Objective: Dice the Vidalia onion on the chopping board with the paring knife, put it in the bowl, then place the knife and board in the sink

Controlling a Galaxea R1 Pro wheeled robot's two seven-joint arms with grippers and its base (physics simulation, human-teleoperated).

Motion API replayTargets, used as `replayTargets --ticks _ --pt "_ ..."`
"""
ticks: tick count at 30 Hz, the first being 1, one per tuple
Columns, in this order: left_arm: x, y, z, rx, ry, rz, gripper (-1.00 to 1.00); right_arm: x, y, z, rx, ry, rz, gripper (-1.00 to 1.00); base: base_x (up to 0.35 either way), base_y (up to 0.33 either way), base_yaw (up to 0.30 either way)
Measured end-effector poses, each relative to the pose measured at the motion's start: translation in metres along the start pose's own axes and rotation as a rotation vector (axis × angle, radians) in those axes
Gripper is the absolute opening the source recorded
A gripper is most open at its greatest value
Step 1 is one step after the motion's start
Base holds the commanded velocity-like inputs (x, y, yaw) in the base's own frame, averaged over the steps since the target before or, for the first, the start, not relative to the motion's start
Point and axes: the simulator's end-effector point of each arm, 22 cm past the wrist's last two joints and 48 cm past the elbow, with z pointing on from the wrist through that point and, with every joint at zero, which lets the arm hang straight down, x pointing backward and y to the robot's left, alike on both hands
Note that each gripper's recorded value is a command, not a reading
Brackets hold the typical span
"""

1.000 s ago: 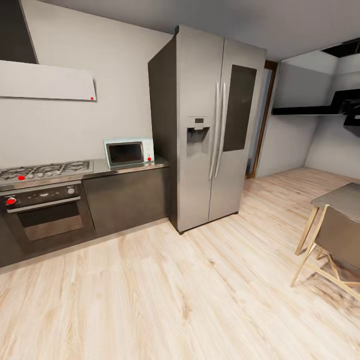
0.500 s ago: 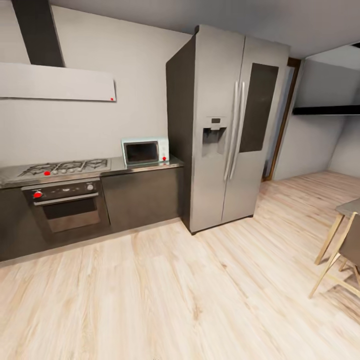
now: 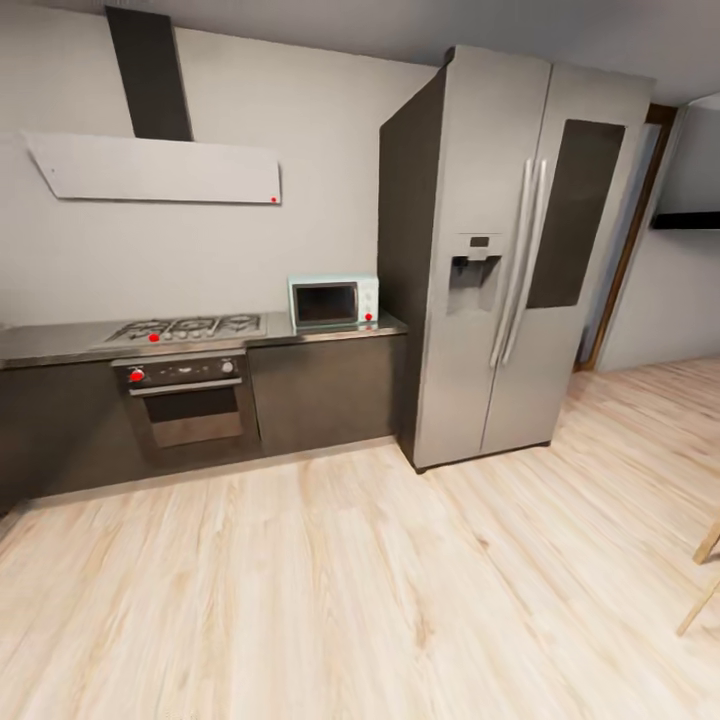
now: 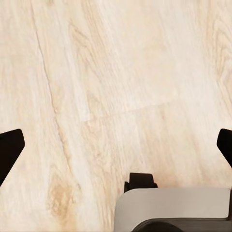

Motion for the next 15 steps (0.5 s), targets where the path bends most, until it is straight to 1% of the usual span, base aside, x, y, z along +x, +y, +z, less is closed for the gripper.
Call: replayTargets --ticks 15 --pt "0.0046 0.0007 -0.0012 -0.001 0.008 -0.001 1.0 0.0003 0.0011 -0.0001 -0.002 0.001 -0.002 1.0 0.0 0.0 0.263"
